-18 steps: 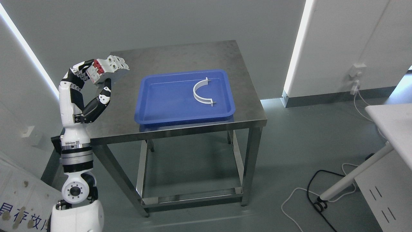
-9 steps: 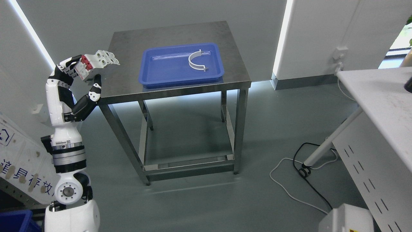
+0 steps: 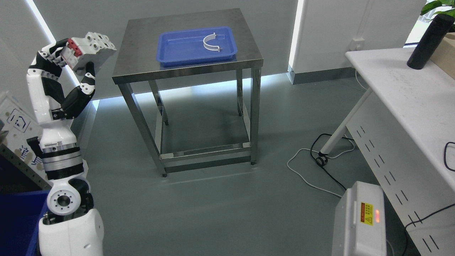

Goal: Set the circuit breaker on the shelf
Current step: 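Hold the breaker raised in the left hand while turning toward the bin shelf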

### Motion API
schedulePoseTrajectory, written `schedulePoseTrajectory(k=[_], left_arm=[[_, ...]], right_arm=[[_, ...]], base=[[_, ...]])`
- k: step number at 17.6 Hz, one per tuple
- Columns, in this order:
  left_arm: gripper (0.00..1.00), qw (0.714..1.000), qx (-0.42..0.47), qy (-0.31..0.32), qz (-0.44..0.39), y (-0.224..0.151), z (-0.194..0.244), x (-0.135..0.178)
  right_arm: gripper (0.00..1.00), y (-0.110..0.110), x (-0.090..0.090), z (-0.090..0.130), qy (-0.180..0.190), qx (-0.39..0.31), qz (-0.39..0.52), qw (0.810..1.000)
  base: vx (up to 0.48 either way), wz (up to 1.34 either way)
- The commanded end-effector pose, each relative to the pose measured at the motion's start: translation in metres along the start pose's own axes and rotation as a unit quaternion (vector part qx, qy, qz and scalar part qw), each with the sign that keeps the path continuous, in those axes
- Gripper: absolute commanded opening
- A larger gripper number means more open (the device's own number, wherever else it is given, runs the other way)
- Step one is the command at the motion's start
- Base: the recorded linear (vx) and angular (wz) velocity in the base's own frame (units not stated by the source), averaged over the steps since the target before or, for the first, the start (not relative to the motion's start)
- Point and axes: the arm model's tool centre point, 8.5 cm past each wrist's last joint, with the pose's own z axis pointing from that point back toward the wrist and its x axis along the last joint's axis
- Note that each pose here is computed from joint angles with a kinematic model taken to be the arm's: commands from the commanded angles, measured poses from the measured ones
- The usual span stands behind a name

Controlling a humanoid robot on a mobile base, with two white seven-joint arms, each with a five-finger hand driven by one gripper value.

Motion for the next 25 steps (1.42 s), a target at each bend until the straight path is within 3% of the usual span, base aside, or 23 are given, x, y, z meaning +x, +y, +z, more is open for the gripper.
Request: schedulePoseTrajectory(k=[1,8,15,22,25], left_arm=[[0.11,0.999,0.021,-0.028,-0.017,0.022,-0.014,0.016],[0.11,0.999,0.016,-0.049,-0.012,0.021,-0.039,0.036],[0.11,0.999,-0.015,-0.002,-0.034,0.034,-0.050,0.030],[0.11,0.989,-0.102,0.105,-0.035,0.028,-0.010,-0.005],[0.12,0.980,-0.097,0.170,-0.030,0.036,-0.031,-0.010]], right_arm=[[1.00,-0.011,0.000,0.000,-0.001,-0.009,0.001,1.000],[1.00,-0.011,0.000,0.000,-0.001,-0.009,0.001,1.000],[1.00,-0.011,0.000,0.000,-0.001,-0.009,0.001,1.000],[1.00,-0.011,0.000,0.000,-0.001,-0.009,0.001,1.000],[1.00,-0.011,0.001,0.000,-0.001,-0.009,0.001,1.000]], base=[[-0.318,0.05],[-0.308,0.33],[-0.178,0.74],[-0.075,1.08],[-0.002,1.01]])
